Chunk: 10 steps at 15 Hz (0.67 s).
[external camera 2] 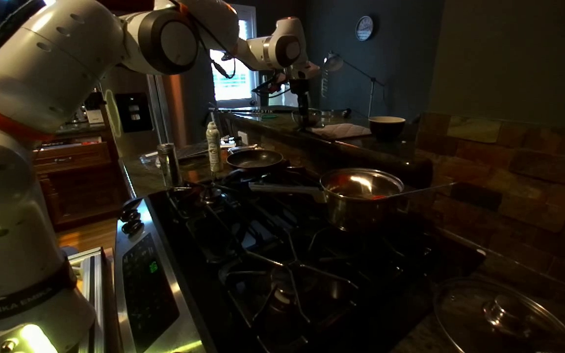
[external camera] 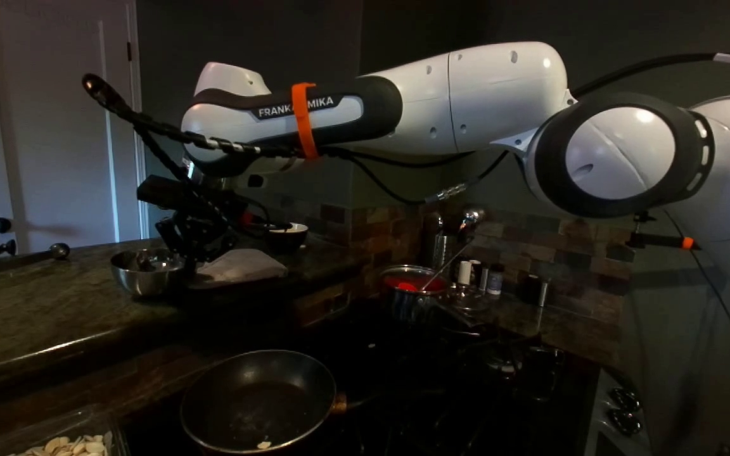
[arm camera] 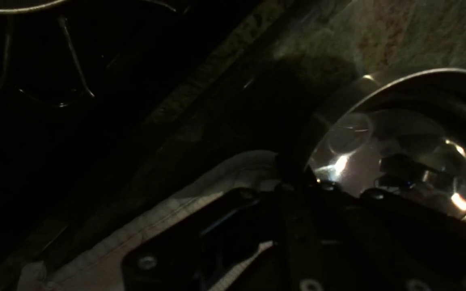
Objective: Put the silver bowl on the stove
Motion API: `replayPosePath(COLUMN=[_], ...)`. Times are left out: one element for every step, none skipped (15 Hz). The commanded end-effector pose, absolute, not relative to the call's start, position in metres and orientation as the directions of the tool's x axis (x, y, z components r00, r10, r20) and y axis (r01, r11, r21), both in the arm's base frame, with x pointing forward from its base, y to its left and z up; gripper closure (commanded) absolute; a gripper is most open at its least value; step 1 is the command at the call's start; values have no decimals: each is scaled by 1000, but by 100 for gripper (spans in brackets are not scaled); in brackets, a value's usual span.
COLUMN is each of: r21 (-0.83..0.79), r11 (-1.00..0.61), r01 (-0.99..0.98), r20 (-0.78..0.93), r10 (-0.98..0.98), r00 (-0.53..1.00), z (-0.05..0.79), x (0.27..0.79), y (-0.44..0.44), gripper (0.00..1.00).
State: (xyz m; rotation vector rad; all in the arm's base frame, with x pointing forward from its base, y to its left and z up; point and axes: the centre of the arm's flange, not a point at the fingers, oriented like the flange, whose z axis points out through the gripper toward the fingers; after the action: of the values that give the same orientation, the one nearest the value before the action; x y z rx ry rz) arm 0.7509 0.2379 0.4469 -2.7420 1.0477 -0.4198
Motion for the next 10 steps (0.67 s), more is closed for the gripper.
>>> replayPosePath(r21=[-251, -257, -272, -276, -282, -282, -274, -269, -263, -256], r11=[-742, -745, -756, -767, -777, -785, -787, -785, -782, -775], r01=[-622, -616, -596, -580, -562, -551, -552, -559, -565, -578], r20=[193, 194, 191, 211, 234, 249, 253, 257, 270, 280], r10=[-668, -664, -649, -637, -624, -615, -613, -617, -622, -632], r00=[719, 722, 736, 741, 746, 748, 748, 743, 735, 723], z=[453, 458, 471, 482, 497, 511, 521, 529, 537, 544], x=[759, 755, 743, 732, 718, 702, 687, 676, 665, 650], y=[244, 244, 243, 241, 239, 234, 229, 224, 220, 214], gripper=[99, 99, 99, 99, 99, 99, 99, 99, 99, 99])
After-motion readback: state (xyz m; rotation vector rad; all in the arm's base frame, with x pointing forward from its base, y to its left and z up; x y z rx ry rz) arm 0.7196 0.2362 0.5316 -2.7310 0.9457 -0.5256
